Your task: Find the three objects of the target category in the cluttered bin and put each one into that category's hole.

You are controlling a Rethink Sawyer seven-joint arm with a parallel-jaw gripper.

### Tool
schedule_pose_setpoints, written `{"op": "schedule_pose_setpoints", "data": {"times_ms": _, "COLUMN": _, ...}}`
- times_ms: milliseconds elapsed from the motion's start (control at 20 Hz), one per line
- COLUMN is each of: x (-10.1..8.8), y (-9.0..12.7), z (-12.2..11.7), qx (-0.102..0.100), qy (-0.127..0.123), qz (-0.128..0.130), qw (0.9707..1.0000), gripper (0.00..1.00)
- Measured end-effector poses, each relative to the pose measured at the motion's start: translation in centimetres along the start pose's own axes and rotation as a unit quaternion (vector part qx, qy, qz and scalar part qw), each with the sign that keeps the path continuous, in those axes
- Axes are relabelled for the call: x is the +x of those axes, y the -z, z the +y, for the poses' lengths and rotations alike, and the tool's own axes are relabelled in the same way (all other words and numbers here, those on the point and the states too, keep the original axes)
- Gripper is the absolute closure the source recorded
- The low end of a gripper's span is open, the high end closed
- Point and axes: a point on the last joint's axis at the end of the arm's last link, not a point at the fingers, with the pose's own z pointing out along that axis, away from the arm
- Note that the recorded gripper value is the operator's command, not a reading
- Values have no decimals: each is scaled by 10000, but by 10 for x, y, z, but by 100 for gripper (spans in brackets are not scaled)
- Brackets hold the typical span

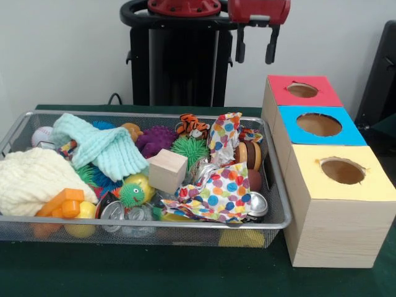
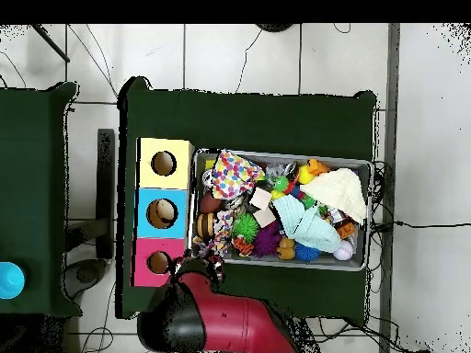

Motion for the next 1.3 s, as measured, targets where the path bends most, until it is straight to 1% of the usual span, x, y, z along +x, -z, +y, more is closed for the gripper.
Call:
{"op": "schedule_pose_setpoints", "data": {"times_ms": 250, "x": 9, "y": -25, "z": -5, "qx": 26, "qy": 47, "qz": -20, "qw": 10000, "gripper": 0}}
{"op": "schedule_pose_setpoints", "data": {"times_ms": 300, "x": 13, "y": -33, "z": -8, "qx": 33, "qy": 57, "qz": -22, "qw": 10000, "gripper": 0}}
{"op": "schedule_pose_setpoints", "data": {"times_ms": 550, "x": 26, "y": -57, "z": -13, "qx": 29, "qy": 85, "qz": 27, "qw": 10000, "gripper": 0}}
{"op": "schedule_pose_setpoints", "data": {"times_ms": 800, "x": 46, "y": -84, "z": -13, "qx": 2, "qy": 135, "qz": 137, "qw": 9998, "gripper": 0}}
{"op": "schedule_pose_setpoints", "data": {"times_ms": 950, "x": 57, "y": -97, "z": -12, "qx": -11, "qy": 156, "qz": 191, "qw": 9997, "gripper": 0}}
{"op": "schedule_pose_setpoints", "data": {"times_ms": 1200, "x": 80, "y": -123, "z": -9, "qx": -43, "qy": 163, "qz": 273, "qw": 9995, "gripper": 0}}
{"op": "schedule_pose_setpoints", "data": {"times_ms": 1250, "x": 83, "y": -126, "z": -8, "qx": -46, "qy": 163, "qz": 282, "qw": 9995, "gripper": 0}}
{"op": "schedule_pose_setpoints", "data": {"times_ms": 1300, "x": 83, "y": -128, "z": -9, "qx": -33, "qy": 179, "qz": 192, "qw": 9996, "gripper": 0}}
